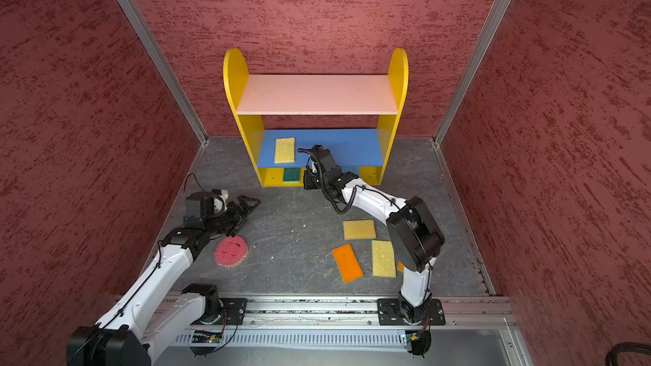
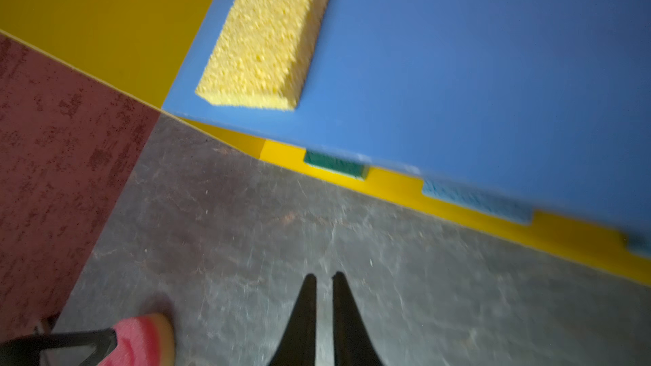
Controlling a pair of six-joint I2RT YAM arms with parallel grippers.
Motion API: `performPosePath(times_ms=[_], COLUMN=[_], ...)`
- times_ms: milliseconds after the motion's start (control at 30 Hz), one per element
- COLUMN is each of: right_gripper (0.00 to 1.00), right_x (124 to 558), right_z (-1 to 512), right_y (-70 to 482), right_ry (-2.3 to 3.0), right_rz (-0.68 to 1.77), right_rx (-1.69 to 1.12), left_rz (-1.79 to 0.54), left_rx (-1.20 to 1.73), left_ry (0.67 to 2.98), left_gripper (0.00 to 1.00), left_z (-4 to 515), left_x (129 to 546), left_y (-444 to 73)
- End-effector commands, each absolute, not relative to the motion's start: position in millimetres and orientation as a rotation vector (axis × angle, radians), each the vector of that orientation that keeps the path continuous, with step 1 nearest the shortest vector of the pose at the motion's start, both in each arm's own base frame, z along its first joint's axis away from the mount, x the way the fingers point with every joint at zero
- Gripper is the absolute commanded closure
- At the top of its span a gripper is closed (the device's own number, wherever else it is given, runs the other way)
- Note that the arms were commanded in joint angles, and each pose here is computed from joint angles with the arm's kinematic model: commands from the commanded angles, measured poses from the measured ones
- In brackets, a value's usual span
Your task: Place and organize the cleaning sponges onto the shelf
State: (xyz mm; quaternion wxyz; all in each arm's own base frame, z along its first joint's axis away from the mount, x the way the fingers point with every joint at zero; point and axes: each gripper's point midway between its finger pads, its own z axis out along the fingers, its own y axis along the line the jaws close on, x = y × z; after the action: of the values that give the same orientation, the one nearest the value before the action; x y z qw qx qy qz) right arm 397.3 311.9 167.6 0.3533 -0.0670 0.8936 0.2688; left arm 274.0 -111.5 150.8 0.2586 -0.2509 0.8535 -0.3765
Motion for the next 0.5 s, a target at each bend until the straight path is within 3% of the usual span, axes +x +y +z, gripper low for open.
performPosePath(times_ms=[0, 100, 300, 467], right_gripper=[0.63, 0.48, 0.31, 0.28], right_x=[375.8, 345.0, 295.7, 276.8], right_z=[148.9, 118.0, 102.7, 90.5], right_y=[263.6, 217.4, 140.3, 126.3], right_ry=[2.379, 2.487, 2.536, 2.589], right_rz=[0.531, 0.416, 0.298, 0.377], right_rx=[-0.059, 0.044, 0.262, 0.364], left_rz=[-0.954, -0.991, -1.030, -1.060], left_rx=[-0.526, -0.435, -0.239, -0.139], left_ry=[2.334, 2.382, 2.486, 2.557], left_gripper=[0.00, 0.00, 0.00, 0.00], left_z=[163.7, 158.5, 140.5, 122.7], left_x=[280.6, 280.4, 272.6, 264.2], left_y=[-133.0, -163.8, -230.8, -275.9])
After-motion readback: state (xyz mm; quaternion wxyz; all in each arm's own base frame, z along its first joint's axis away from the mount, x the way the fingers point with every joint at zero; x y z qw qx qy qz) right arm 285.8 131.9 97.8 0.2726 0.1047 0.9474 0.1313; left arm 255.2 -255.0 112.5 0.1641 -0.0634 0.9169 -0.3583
